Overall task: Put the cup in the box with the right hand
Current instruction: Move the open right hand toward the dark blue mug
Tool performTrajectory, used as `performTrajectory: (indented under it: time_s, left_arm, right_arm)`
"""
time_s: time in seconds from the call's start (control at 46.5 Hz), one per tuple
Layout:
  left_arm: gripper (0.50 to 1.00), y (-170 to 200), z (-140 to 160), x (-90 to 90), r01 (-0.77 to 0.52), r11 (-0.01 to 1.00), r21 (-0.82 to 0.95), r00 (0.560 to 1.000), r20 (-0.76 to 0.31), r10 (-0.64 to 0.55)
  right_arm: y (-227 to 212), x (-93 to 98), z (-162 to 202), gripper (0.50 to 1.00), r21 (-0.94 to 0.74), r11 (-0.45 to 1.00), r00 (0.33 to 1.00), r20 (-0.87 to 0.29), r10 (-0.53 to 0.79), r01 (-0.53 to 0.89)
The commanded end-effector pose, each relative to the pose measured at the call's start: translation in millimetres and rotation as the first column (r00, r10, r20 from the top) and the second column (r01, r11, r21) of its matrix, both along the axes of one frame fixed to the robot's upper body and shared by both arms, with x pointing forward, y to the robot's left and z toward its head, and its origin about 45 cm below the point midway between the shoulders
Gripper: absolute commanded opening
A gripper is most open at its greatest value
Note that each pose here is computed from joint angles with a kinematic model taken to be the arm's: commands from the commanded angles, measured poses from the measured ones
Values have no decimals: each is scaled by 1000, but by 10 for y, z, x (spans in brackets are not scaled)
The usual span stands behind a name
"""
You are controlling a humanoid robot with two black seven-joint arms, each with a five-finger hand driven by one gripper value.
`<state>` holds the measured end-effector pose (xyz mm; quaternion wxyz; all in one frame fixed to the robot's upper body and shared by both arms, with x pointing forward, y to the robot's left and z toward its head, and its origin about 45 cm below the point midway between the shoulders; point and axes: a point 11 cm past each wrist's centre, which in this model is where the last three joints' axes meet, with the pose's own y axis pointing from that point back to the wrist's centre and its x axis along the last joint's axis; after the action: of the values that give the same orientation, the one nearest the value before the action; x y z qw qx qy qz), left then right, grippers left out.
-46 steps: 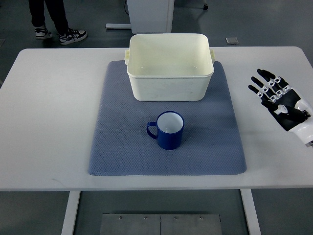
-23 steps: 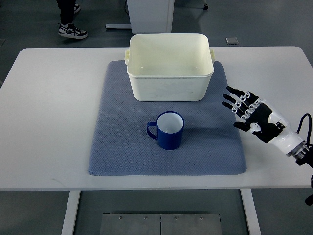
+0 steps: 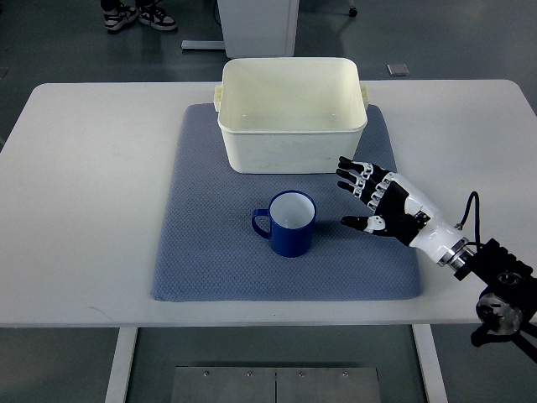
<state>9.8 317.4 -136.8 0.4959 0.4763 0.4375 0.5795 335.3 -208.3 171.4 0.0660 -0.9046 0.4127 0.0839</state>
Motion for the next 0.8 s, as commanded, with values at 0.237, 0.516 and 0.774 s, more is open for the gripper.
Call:
performTrajectory:
  time_s: [0.237,0.516,0.774]
  left_arm:
    - [1000,0,0,0,0,1000,0,1000,0,0]
    - [1000,-5,0,1,0,1000,-1,1000,0,0]
    - [1000,-5,0,1,0,1000,-1,1000,0,0]
  right_arm:
    - [262,1,-30,1000,-6,1000,1000,6,-2,2]
    - [447,-9,-47,1000,-14,1000,1000,10,2,-2]
    - [682,-48,-108,1000,-45,999,1000,14,-3,4]
